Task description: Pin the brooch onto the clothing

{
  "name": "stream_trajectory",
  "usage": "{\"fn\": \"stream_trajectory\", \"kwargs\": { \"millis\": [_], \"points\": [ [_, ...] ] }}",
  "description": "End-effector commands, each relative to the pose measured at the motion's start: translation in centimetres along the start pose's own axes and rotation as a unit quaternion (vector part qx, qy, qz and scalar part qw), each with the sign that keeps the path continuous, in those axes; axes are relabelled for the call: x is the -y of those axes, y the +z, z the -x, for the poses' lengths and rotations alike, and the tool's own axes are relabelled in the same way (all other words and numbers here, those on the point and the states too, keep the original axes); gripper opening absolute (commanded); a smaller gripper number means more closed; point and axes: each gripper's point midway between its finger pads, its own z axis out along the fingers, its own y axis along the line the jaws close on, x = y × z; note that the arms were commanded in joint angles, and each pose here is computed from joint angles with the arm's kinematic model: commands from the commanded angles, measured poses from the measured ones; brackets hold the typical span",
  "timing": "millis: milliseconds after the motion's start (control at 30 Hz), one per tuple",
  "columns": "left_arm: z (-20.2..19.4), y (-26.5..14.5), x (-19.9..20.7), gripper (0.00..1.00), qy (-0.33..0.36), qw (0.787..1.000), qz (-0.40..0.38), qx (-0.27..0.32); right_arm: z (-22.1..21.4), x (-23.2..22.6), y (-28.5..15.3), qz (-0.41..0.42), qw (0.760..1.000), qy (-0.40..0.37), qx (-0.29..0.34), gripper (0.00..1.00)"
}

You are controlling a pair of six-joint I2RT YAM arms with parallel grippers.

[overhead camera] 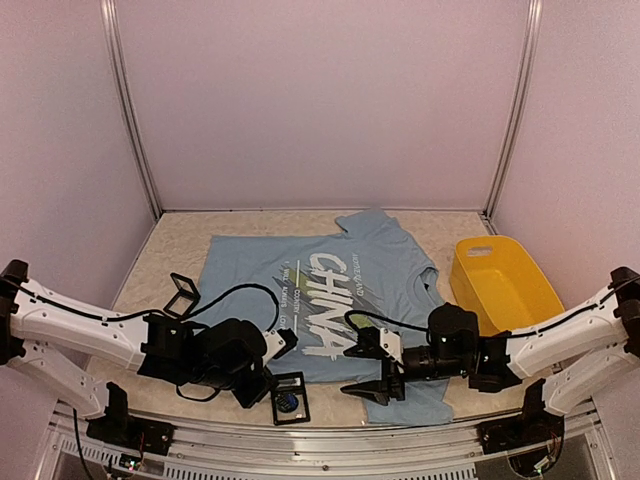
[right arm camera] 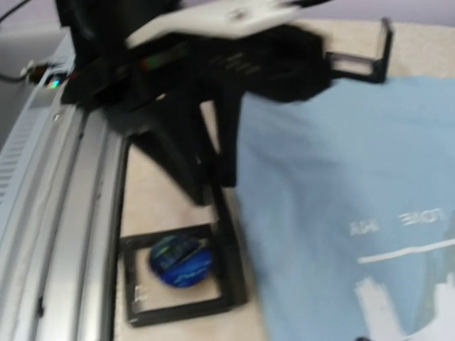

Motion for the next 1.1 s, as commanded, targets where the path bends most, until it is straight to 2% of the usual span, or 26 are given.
{"fn": "stream_trajectory", "kwargs": {
  "millis": [0,167,367,500,633,767,900,1067],
  "points": [
    [0.5,0.0,1.1,0.17,-0.006,1.0,-0.016,0.001,-1.0,-1.0,0.2,-0.014,1.0,-0.008,-0.025,0.71],
    [1.4,-0.4,1.7,0.08,-0.029,0.999,-0.001,0.018,0.5,-1.3,1.8,0.002,0.993,0.115,-0.037,0.68],
    [1.9,-0.3,1.3,0.0,-0.088,0.994,0.053,0.027,1.3,-1.3,2.7,0.014,0.968,0.241,-0.075,0.56],
    [2.0,-0.1,2.1,0.0,-0.085,0.992,0.084,0.035,-0.4,-1.4,2.9,0.005,0.957,0.269,-0.108,0.54],
    [1.7,0.7,3.0,0.01,-0.061,0.99,0.126,0.025,0.9,-1.9,3.6,0.034,0.948,0.308,-0.077,0.51],
    [0.8,1.9,3.8,0.06,-0.064,0.988,0.137,-0.013,-0.5,-2.5,4.5,0.055,0.914,0.378,-0.139,0.49],
    [0.7,2.1,4.5,0.13,-0.079,0.987,0.137,-0.024,-1.9,-2.2,2.5,0.034,0.881,0.451,-0.137,0.45],
    [0.9,2.1,4.8,0.14,-0.098,0.986,0.132,-0.014,-3.6,-2.1,1.9,0.013,0.849,0.505,-0.158,0.4]
  ]
}}
